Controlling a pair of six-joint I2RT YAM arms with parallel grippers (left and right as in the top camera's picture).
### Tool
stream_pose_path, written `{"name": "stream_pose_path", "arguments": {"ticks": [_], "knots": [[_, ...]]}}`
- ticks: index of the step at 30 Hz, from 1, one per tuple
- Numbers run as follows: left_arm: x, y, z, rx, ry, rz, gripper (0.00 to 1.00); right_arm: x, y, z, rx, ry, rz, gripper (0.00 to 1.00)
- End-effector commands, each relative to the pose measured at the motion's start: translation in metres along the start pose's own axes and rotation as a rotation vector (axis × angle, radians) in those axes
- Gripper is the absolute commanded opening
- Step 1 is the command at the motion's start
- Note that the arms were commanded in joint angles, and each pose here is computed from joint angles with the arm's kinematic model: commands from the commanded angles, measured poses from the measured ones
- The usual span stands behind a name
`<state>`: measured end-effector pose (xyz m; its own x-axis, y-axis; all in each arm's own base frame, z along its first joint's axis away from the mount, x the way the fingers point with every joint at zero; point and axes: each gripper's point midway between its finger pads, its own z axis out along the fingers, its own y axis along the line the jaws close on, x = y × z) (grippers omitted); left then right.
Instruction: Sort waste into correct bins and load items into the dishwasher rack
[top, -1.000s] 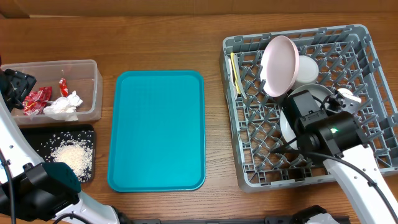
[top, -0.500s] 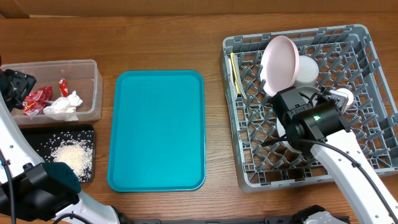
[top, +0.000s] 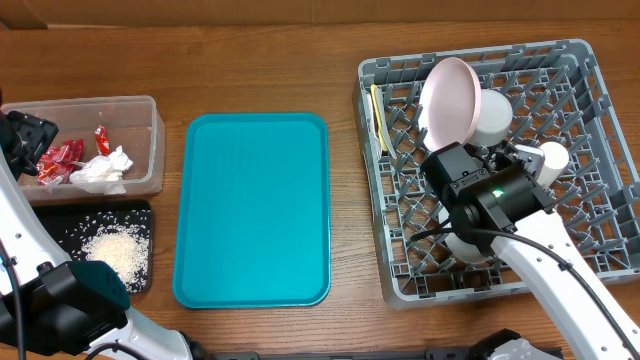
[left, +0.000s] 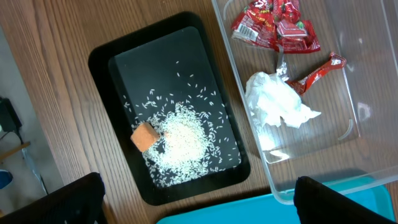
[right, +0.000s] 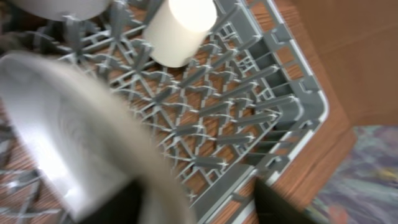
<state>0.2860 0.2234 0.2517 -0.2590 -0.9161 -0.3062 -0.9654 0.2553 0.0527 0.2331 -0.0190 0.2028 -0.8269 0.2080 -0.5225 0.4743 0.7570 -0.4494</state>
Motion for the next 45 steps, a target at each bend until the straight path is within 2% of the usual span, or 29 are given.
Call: {"name": "stream_pose_path", "arguments": {"ticks": [1,8,13,19,26,31,37,45], "knots": [[-0.003,0.003,-0.009,0.006,-0.032,-0.025,1.00,-0.010,0.013,-0.020,-0.125,0.025,0.061,1.00],[-0.003,0.003,-0.009,0.006,-0.032,-0.025,1.00,-0.039,0.029,-0.072,-0.409,0.065,0.180,1.00],[-0.003,0.003,-0.009,0.006,-0.032,-0.025,1.00,-0.069,0.018,-0.121,-0.581,-0.017,0.179,1.00],[-0.003,0.003,-0.009,0.006,-0.032,-0.025,1.00,-0.087,-0.027,-0.157,-0.645,-0.144,0.279,1.00],[-0.003,0.003,-0.009,0.006,-0.032,-0.025,1.00,-0.058,-0.116,-0.159,-0.558,-0.249,0.497,1.00],[-0.003,0.003,-0.009,0.006,-0.032,-0.025,1.00,-0.035,-0.151,-0.166,-0.624,-0.315,0.563,1.00],[-0.003,0.003,-0.009,0.006,-0.032,-0.025,1.00,-0.019,-0.160,-0.174,-0.717,-0.323,0.576,1.00],[-0.003,0.003,-0.009,0.007,-0.032,-0.025,1.00,-0.019,-0.158,-0.174,-0.721,-0.319,0.573,1.00]]}}
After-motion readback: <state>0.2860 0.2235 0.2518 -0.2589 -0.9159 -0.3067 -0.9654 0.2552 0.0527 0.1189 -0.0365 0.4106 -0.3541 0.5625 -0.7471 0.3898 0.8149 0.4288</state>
